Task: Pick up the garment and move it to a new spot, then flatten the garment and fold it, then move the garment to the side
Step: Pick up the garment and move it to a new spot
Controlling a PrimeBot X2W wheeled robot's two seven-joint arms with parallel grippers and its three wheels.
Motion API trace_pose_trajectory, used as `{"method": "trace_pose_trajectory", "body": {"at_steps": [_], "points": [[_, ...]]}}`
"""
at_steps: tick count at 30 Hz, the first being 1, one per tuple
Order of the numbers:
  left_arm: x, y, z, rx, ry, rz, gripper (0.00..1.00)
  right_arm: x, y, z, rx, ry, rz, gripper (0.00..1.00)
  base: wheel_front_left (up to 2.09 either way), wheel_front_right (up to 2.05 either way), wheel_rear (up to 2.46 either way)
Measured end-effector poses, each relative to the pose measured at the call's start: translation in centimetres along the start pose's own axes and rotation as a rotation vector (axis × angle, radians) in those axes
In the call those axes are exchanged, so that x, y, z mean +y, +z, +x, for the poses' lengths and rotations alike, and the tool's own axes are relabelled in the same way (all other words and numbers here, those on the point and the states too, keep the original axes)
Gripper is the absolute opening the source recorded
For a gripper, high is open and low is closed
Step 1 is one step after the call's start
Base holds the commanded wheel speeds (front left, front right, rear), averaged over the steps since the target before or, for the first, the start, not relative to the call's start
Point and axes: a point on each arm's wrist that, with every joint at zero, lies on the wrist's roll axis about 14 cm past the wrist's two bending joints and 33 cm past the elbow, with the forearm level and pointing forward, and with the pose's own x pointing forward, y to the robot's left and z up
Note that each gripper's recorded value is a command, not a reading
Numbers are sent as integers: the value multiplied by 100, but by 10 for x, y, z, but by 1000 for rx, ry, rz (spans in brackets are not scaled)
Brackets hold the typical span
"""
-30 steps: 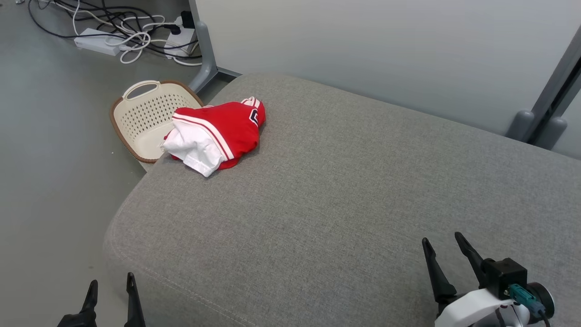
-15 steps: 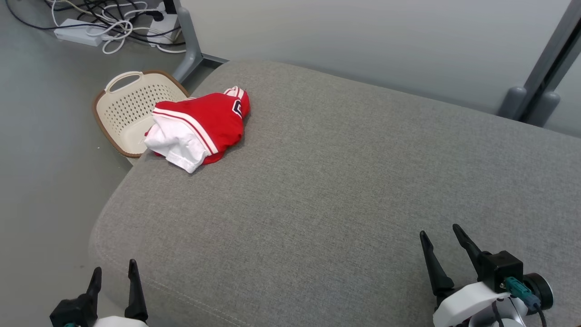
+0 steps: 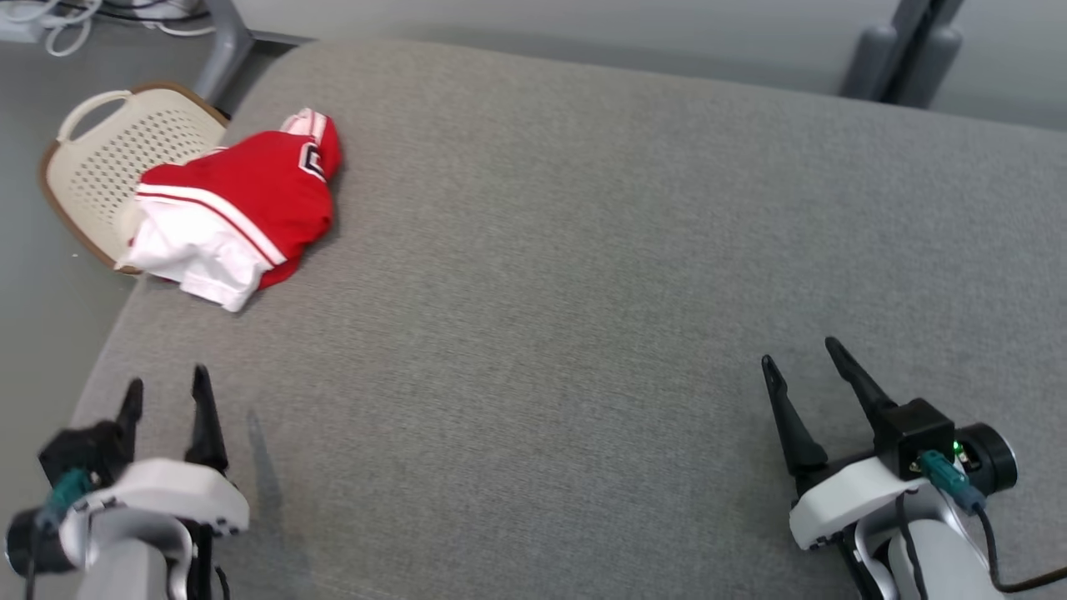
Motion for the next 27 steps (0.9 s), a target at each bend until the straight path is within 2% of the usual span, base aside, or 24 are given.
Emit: {"method": "trace_pose_trajectory", "body": {"at_steps": [5,13,21,25,26,27], "points": [[-17,3,41,30,-53,53,100,-25,-11,-1,16,-47,-9,100,0,0,0],[-36,-15,90,127,-80,129,100,-66,-23,-4,30,-123,-26,100,0,0,0],[-36,-49,109,260,-16,189,100,-96,-33,-14,43,-200,-26,100,0,0,0],[-31,-47,119,269,1,214,100,-104,-35,-17,45,-222,-29,100,0,0,0],[-30,-46,121,268,1,219,47,-105,-35,-18,45,-225,-29,100,0,0,0],[-30,-44,122,262,-1,232,27,-106,-36,-18,46,-228,-29,100,0,0,0]]}}
